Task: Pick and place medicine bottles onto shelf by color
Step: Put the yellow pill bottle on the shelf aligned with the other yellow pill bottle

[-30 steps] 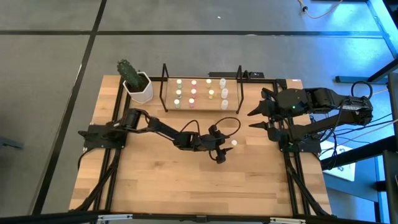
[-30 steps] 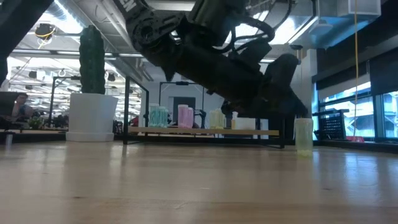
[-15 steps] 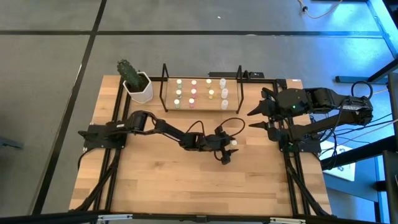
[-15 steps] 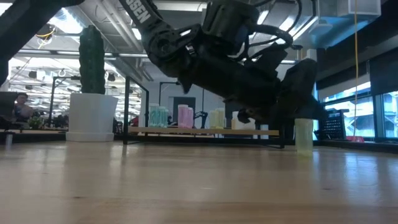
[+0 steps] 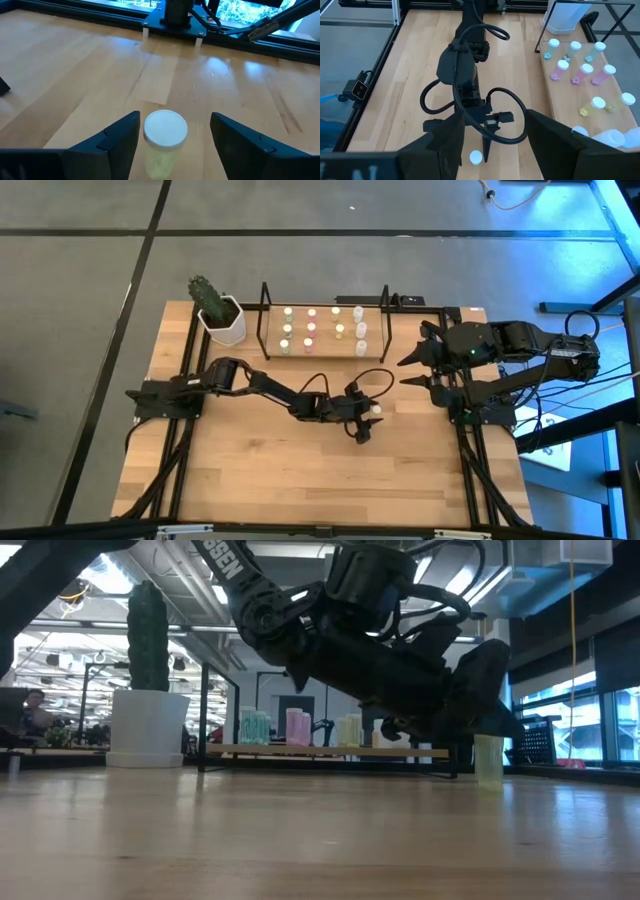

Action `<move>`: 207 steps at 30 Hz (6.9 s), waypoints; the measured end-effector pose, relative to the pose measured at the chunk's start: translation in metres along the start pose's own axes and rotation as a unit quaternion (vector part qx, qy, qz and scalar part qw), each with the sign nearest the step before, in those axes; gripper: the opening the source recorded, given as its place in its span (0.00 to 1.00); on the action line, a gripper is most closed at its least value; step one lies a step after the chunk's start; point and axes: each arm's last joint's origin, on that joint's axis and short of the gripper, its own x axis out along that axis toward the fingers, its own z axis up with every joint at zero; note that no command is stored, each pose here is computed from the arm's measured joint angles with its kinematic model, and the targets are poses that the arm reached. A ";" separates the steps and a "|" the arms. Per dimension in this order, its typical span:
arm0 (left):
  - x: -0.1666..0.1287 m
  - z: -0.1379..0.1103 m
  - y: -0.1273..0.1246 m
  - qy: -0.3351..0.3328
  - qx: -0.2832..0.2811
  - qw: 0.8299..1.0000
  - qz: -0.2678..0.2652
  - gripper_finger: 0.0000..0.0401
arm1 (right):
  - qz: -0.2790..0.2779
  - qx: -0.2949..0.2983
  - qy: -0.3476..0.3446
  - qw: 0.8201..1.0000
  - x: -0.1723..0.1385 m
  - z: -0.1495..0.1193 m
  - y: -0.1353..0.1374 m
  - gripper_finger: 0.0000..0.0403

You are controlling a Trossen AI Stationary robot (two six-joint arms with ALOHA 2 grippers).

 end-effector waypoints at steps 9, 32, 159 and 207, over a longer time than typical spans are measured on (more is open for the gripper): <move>0.000 0.000 0.000 0.001 -0.003 1.000 0.000 0.46 | 0.000 0.000 0.000 1.000 0.000 0.000 0.000 0.52; -0.001 0.001 -0.001 0.000 -0.034 0.999 0.000 0.29 | 0.000 -0.001 0.000 1.000 0.000 0.000 0.000 0.52; -0.051 0.050 0.089 -0.121 -0.214 0.869 0.429 0.28 | -0.168 0.041 -0.017 0.985 -0.002 0.001 -0.010 0.52; -0.040 0.037 0.110 -0.094 -0.203 0.870 0.439 0.41 | -0.168 0.040 -0.016 0.985 -0.002 0.001 -0.010 0.52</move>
